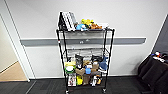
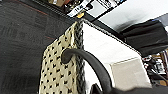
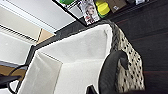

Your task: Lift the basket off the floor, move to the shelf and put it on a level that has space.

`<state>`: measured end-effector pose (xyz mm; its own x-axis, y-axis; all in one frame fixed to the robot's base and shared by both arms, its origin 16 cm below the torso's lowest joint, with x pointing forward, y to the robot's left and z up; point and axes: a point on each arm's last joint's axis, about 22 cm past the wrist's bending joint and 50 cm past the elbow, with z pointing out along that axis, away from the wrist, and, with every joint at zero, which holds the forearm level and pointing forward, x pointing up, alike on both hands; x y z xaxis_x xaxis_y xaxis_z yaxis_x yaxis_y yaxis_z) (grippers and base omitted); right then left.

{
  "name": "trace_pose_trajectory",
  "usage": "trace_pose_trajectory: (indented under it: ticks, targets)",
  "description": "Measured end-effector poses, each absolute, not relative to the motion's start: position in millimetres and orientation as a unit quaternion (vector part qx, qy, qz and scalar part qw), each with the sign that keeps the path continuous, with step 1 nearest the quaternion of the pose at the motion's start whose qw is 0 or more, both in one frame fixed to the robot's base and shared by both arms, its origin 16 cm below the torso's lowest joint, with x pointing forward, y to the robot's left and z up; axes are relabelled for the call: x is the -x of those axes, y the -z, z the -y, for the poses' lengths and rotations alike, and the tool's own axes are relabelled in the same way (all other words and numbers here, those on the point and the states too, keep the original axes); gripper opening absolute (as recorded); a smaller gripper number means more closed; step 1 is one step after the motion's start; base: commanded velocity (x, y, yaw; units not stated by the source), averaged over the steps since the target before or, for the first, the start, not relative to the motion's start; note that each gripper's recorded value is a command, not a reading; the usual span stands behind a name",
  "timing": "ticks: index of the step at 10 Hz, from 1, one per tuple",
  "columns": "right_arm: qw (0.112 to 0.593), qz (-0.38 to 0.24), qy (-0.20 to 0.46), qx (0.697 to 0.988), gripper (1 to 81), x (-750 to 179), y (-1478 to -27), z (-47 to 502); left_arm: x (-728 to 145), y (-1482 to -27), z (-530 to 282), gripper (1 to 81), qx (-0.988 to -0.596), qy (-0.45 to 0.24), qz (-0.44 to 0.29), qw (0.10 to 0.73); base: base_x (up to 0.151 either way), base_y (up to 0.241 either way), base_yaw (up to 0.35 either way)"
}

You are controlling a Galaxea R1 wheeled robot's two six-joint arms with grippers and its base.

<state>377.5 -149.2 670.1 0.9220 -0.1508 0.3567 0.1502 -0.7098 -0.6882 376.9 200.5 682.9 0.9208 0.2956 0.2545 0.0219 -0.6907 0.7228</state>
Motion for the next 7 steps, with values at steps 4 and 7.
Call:
trace_pose_trajectory:
  ticks: [4,7]
  targets:
    - [0.387,0.003,0.205,0.899,1.0,-381.5,-682.0,148.9,-378.9,-693.0,-199.5,1.0,-0.898,-0.184,-0.085,0.390,0.090,0.000,0.000]
    - [0.401,0.011,0.205,0.893,1.0,-377.6,-699.0,145.4,-376.1,-705.6,-198.2,1.0,-0.894,-0.188,-0.082,0.399,0.093,0.000,0.000]
